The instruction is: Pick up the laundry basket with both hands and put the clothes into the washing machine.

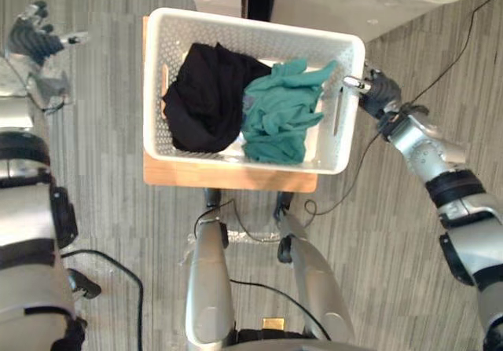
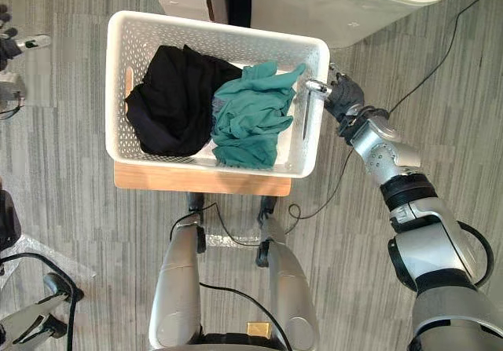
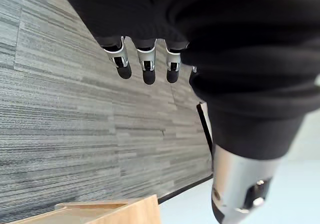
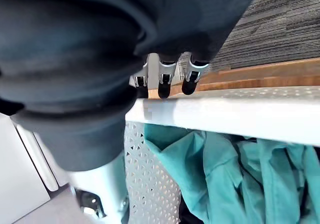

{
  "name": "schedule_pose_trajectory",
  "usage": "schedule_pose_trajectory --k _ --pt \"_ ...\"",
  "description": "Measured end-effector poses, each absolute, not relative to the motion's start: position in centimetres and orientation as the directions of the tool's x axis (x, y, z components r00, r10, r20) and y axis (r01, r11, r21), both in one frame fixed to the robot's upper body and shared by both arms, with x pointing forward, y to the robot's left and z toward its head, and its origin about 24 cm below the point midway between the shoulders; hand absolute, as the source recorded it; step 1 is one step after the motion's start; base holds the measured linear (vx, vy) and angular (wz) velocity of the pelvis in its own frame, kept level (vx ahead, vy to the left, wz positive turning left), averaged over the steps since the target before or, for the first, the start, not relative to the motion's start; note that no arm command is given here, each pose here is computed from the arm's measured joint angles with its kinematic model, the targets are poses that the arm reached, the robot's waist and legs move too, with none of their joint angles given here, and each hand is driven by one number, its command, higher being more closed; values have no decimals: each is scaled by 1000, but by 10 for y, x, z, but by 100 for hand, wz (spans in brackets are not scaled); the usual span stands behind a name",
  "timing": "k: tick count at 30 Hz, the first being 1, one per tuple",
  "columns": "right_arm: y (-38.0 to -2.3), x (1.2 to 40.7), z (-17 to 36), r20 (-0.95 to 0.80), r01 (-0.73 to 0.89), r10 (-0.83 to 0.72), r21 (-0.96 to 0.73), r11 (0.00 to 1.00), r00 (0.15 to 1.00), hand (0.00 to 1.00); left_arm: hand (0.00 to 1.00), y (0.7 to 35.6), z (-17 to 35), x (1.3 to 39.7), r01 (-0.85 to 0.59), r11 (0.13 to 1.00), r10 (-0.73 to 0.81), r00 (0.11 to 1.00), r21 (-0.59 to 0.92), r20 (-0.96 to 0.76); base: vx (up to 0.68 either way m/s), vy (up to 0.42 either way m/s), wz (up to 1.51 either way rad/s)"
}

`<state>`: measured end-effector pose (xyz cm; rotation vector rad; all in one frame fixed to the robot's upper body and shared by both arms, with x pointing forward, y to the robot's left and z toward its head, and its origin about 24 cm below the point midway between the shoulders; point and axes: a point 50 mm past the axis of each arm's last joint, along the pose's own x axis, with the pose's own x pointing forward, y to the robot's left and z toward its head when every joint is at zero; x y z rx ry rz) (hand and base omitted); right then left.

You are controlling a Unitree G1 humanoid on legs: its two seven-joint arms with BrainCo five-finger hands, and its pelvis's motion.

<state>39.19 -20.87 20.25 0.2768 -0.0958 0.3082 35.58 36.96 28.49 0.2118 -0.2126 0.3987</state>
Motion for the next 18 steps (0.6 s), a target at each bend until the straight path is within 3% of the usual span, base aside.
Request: schedule_pose_trajectory --k 5,7,10,14,18 --pt "-203 393 198 110 -317 299 215 924 948 0 0 376 280 352 -356 927 374 893 -115 250 8 -24 -1" --pt "-200 393 193 81 -319 309 171 932 948 0 0 376 279 352 -341 929 367 896 -142 250 15 -16 1" --pt "-195 393 181 -7 -331 333 83 940 943 0 0 373 272 354 -324 946 318 925 -5 206 51 -37 0" --pt "-194 392 170 -92 -370 366 -22 929 926 0 0 351 262 363 -195 940 168 979 280 117 44 -14 1" --pt "-195 394 173 -129 -391 378 -101 915 917 0 0 328 233 375 -11 827 66 995 562 -77 31 -8 1"
